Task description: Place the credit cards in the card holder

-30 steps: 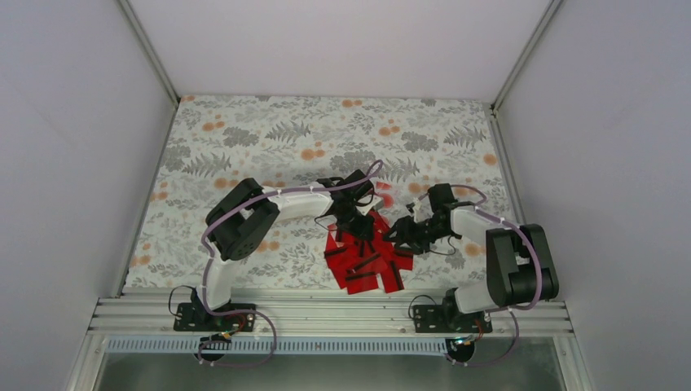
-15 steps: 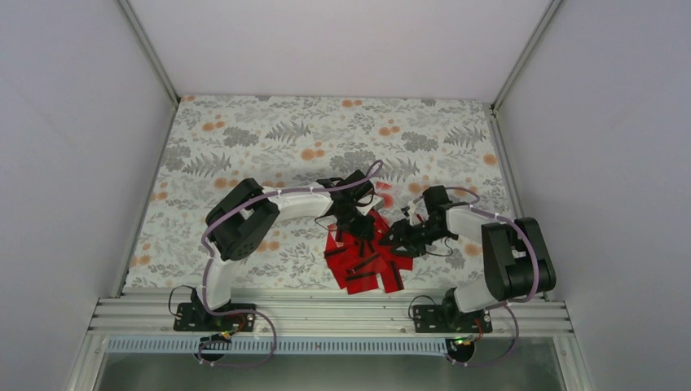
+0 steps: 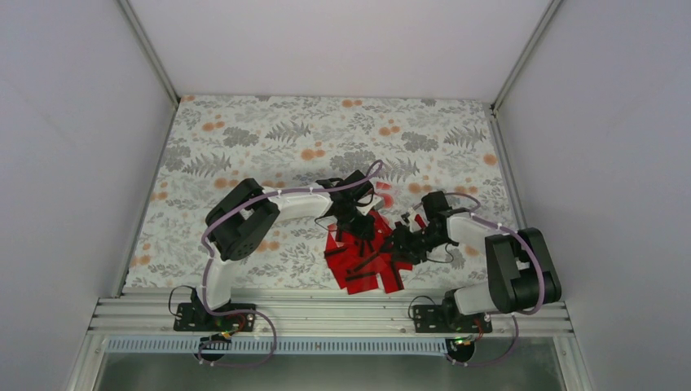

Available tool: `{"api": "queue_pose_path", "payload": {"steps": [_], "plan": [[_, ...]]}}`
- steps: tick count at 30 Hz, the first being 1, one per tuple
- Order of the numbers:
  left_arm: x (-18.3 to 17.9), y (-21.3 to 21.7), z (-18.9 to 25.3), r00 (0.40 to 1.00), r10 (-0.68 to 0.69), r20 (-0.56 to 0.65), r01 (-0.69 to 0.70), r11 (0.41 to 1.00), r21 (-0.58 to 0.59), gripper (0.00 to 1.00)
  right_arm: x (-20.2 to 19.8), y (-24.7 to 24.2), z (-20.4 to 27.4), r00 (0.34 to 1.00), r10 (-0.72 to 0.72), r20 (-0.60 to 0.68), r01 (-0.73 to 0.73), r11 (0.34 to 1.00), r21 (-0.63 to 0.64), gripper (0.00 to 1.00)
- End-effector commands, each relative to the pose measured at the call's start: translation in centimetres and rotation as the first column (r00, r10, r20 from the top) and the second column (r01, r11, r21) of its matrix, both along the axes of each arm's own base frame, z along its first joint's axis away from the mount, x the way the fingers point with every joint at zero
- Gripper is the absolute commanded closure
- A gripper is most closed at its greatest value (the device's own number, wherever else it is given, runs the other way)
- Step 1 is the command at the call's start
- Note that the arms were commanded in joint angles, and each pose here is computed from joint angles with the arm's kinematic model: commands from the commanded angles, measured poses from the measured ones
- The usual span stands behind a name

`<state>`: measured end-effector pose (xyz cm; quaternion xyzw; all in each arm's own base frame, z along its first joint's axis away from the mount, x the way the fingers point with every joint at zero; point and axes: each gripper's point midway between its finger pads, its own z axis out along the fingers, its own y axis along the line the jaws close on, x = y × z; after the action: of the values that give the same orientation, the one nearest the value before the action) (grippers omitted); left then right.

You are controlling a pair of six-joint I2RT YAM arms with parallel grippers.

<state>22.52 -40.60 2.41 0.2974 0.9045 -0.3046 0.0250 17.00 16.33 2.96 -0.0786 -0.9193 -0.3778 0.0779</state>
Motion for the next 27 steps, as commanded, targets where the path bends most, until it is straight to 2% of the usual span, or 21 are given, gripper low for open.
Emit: {"api": "queue_pose_path", "payload": {"steps": [1,11,19,27], "plan": [[-1.4,2.8,-4.4,0.999,0.019,-0.043,-0.013,0.989,0.148,0.86,-0.2,0.9,0.1,1.000,0.000,0.003,0.000,0.998,0.063,0.49],[-2.0,3.1,-4.5,0.998,0.020,-0.059,-0.012,0.991,0.137,0.86,1.4,1.8,1.0,0.996,-0.052,0.078,0.041,0.989,0.145,0.56],[-2.1,3.0,-4.4,0.998,0.020,-0.065,-0.012,0.992,0.128,0.86,2.0,2.2,2.5,0.988,-0.061,0.139,0.034,0.982,0.188,0.72],[-2.2,2.8,-4.3,0.997,0.028,-0.073,-0.020,0.993,0.113,0.86,2.2,2.4,2.7,0.987,-0.065,0.149,0.033,0.977,0.213,0.75]]}}
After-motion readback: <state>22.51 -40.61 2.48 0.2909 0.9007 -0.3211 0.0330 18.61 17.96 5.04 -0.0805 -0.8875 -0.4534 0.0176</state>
